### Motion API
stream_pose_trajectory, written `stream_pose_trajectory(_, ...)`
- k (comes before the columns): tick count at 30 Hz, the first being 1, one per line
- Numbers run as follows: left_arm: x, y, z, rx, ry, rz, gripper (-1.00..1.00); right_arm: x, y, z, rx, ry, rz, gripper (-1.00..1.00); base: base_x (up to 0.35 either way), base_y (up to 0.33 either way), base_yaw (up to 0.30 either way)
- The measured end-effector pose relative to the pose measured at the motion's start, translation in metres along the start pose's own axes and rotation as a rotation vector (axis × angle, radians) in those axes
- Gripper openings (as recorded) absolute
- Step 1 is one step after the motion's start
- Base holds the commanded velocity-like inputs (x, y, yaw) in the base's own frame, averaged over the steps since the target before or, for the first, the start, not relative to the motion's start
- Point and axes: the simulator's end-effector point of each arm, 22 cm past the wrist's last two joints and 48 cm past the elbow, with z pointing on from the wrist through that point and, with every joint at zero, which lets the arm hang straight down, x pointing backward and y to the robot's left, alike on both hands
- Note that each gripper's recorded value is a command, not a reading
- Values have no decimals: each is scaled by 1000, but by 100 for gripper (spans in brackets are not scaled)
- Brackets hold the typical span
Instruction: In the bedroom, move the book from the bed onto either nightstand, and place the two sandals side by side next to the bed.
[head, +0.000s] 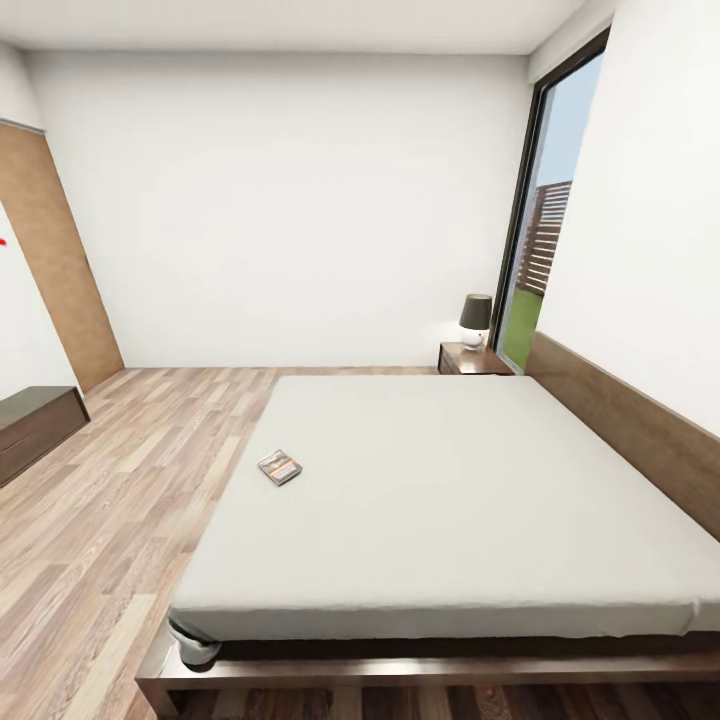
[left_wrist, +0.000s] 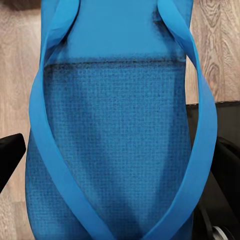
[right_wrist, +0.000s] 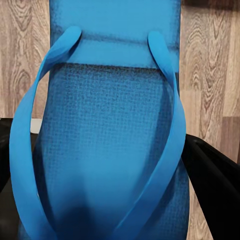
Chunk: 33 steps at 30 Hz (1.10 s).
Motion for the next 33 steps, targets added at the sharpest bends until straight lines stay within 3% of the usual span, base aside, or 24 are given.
stream_pose_trajectory(33, 0, 2, 0, -2, -1, 1, -100, 0, 0, 0, 1, 0, 0, -100, -64, 0, 0)
